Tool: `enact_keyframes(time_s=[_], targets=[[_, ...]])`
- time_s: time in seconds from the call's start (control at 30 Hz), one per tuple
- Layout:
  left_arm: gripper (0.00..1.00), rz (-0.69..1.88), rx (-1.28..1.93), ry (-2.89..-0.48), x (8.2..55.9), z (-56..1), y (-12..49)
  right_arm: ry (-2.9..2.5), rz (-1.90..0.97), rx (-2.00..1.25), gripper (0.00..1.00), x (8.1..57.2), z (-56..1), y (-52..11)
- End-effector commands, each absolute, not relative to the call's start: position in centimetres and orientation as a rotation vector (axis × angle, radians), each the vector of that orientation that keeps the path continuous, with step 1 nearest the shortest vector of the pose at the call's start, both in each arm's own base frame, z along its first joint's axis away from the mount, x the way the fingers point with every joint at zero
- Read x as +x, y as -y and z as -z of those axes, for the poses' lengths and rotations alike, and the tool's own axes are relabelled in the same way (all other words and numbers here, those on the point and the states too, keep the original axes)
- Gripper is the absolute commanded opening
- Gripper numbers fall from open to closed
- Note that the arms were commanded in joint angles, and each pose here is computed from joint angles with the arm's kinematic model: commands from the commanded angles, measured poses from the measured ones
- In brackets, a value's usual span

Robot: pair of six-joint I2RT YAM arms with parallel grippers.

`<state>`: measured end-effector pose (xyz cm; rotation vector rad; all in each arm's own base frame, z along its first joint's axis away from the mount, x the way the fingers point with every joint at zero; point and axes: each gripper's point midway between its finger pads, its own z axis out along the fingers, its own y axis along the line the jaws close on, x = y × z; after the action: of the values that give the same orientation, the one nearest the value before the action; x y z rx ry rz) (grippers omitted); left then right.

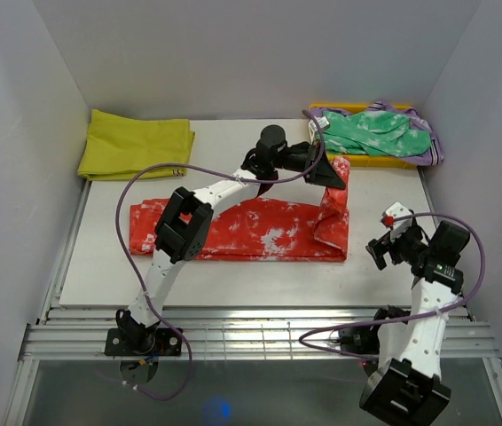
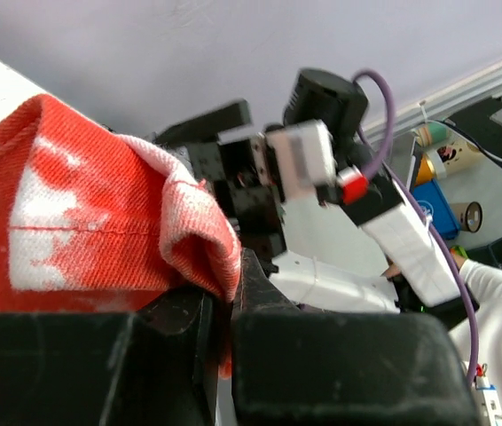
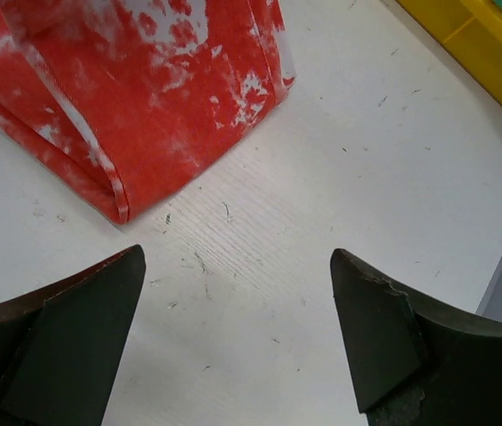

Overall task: Fold and stack the trousers
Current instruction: Fold the trousers

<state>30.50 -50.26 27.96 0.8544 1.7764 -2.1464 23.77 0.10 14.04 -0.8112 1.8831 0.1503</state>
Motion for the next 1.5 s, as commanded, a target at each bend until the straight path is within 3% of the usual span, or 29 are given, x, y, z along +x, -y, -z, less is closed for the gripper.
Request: enact_keyframes(time_s=[0.0,0.3,0.57,1.2,1.37,1.47], targets=[[0.00,2.145,0.855,-1.643,31.0,-30.8,51.0,-1.784,-0.066,-0.920,0.90,23.6,-13.5,-0.4],[0.00,2.163,0.736,-1.617,31.8,-33.7,51.9,-1.715,-0.192,-0.867,0.90,24.1,-11.1,-2.7],[0.00,2.209,0.722,-1.530,29.7,-37.8,53.2,-1.494,-0.027,-0.904,0.90,25.5,-12.1,-5.0],[0.00,2.225,0.647,-1.598,30.1,-35.7,54.4,-1.600,0.229,-0.803,0.90,29.6,-11.3,-4.1],[0.00,2.214,0.614,-1.651,30.9,-34.8,53.6,-1.691,0.401,-0.757,1.00,28.9,-10.6,-0.9],[0.00,2.206,0.595,-1.714,30.9,-33.3,52.7,-1.700,0.421,-0.792,0.85,27.9,-10.1,-0.6]])
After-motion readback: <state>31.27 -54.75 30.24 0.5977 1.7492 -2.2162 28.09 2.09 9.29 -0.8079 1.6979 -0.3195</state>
